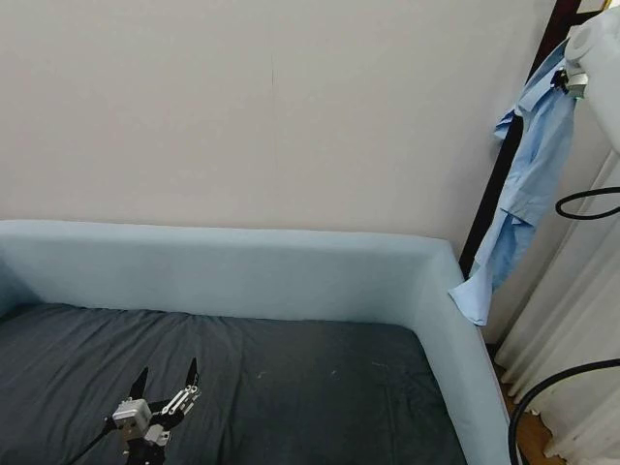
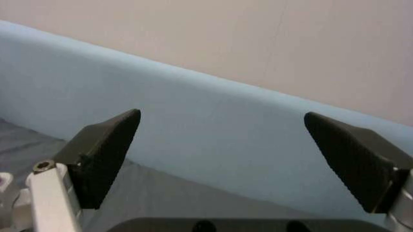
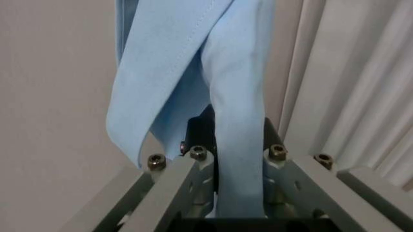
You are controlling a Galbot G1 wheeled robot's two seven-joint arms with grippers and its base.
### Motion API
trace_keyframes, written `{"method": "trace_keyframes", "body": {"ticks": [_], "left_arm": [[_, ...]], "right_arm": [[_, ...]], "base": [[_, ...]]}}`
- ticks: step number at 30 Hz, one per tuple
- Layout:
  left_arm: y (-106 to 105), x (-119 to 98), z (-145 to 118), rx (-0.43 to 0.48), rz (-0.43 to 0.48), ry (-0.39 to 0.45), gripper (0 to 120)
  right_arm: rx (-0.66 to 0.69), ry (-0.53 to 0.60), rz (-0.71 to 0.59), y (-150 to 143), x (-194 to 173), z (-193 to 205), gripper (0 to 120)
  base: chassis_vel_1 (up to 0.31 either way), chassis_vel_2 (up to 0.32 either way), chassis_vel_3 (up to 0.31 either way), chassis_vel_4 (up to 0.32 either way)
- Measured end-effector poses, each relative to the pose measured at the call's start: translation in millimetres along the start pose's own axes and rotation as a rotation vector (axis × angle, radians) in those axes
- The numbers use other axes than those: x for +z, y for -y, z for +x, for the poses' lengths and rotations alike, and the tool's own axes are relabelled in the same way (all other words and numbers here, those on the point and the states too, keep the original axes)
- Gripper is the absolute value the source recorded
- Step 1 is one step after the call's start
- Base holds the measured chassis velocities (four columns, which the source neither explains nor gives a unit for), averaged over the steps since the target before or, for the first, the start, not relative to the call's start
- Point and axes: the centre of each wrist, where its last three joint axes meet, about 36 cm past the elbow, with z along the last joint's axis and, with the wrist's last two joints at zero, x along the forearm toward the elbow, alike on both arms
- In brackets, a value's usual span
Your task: Pick up the clothes from the sofa and hang them on the clothes hanger.
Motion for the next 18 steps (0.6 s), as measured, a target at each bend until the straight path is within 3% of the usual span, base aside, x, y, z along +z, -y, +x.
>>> {"method": "trace_keyframes", "body": {"ticks": [4,7,10,14,18], "left_arm": [[-0.4,-0.4,2.6,-0.004,-0.001,0.001,100],[-2.8,-0.8,4.0,-0.013,-0.004,0.008,100],[-3.1,-1.0,4.2,-0.015,-0.005,0.008,100],[-1.7,-3.3,5.0,-0.019,0.002,0.015,100],[-2.6,-3.2,6.1,-0.022,0.002,0.018,100]], "right_arm": [[-0.011,0.015,0.014,-1.7,-0.8,0.9,8],[-0.028,0.043,0.013,-4.1,-2.0,2.9,22],[-0.037,0.052,0.013,-5.0,-2.4,4.0,25],[-0.061,0.092,0.025,-7.2,-5.8,7.9,48],[-0.074,0.123,0.05,-9.9,-5.6,11.9,61]], "base": [[0.0,0.0,0.0,0.0],[0.0,0.0,0.0,0.0],[0.0,0.0,0.0,0.0],[0.0,0.0,0.0,0.0],[0.0,0.0,0.0,0.0]]}}
